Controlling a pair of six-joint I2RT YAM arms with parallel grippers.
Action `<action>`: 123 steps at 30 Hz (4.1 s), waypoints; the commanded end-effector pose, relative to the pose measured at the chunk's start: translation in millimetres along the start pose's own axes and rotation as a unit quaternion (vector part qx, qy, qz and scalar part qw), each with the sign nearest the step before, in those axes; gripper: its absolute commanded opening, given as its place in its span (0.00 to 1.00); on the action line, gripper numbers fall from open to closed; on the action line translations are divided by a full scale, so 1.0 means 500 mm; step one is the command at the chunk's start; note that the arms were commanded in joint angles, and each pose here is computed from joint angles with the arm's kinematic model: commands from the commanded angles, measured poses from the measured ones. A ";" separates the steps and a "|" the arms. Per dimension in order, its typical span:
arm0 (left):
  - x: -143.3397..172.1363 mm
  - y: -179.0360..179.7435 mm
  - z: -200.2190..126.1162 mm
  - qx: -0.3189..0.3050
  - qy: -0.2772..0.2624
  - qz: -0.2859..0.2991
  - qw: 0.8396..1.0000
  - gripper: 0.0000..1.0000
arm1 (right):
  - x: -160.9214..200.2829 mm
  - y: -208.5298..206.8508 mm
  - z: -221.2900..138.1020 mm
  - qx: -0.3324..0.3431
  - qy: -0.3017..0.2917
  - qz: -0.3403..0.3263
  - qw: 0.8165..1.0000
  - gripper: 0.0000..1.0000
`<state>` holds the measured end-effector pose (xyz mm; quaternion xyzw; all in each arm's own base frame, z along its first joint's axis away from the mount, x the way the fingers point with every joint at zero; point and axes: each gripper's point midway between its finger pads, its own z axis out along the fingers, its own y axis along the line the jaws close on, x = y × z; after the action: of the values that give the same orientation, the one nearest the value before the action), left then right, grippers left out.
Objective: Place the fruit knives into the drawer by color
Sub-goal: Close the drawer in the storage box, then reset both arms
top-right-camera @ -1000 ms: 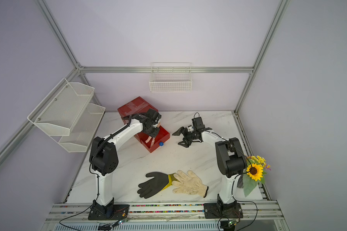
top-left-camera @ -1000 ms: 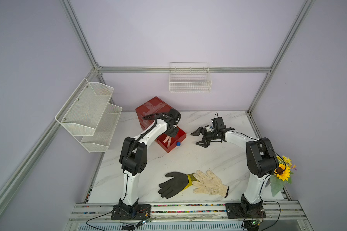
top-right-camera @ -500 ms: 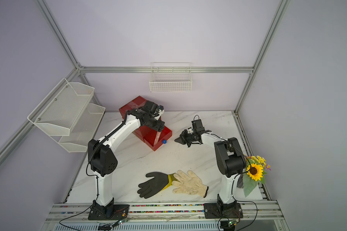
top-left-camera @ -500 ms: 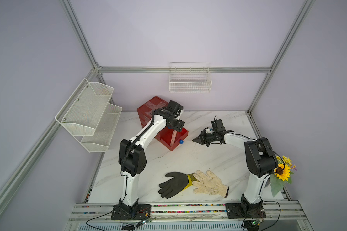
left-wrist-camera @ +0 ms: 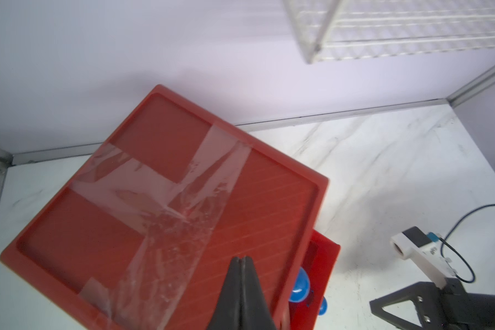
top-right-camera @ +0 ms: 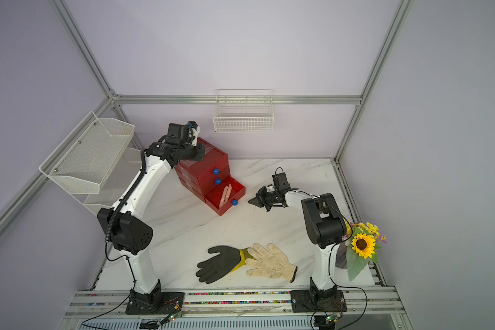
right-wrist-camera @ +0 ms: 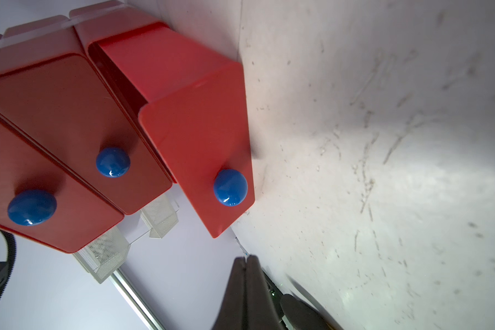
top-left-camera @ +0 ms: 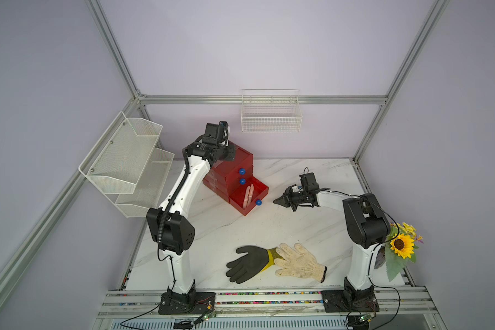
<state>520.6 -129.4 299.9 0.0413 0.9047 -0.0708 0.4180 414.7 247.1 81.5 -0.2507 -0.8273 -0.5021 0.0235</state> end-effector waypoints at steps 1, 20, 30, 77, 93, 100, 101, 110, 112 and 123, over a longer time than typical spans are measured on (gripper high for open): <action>0.036 0.015 0.039 -0.022 0.028 -0.007 0.999 0.00 | -0.022 0.009 0.019 -0.017 0.000 0.009 1.000 0.00; 0.180 0.032 0.118 -0.026 0.139 -0.007 0.990 0.00 | -0.030 0.142 0.262 -0.084 0.082 0.007 0.993 0.00; 0.223 -0.007 0.133 0.005 0.167 -0.020 0.986 0.00 | -0.022 0.245 0.319 -0.183 0.100 0.010 0.978 0.00; 0.381 0.294 -0.082 -0.268 -0.238 0.024 0.933 1.00 | -0.128 0.214 -0.247 0.091 -0.281 -0.356 0.887 0.97; 0.450 0.349 -0.004 -0.232 -0.222 -0.018 0.947 1.00 | -0.164 0.140 -0.326 0.164 -0.425 -0.482 0.748 0.97; 0.450 0.349 -0.005 -0.233 -0.221 -0.018 0.947 1.00 | -0.151 0.141 -0.355 0.149 -0.462 -0.516 0.706 0.97; 0.450 0.350 -0.004 -0.233 -0.220 -0.019 0.947 1.00 | -0.151 0.132 -0.369 0.154 -0.475 -0.517 0.696 0.97; 0.449 0.349 -0.004 -0.233 -0.221 -0.017 0.947 1.00 | -0.144 0.056 -0.511 0.177 -0.540 -0.522 0.637 0.97; 0.449 0.349 -0.004 -0.232 -0.223 -0.017 0.947 1.00 | -0.146 0.040 -0.520 0.176 -0.540 -0.522 0.637 0.97; 0.449 0.349 -0.006 -0.233 -0.231 -0.015 0.945 1.00 | -0.126 -0.070 -0.542 0.170 -0.598 -0.525 0.582 0.97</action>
<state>393.3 46.8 101.6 -0.0800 0.7949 0.1365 0.5857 402.0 -14.1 141.5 -0.0134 -0.7699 -0.0336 -0.6371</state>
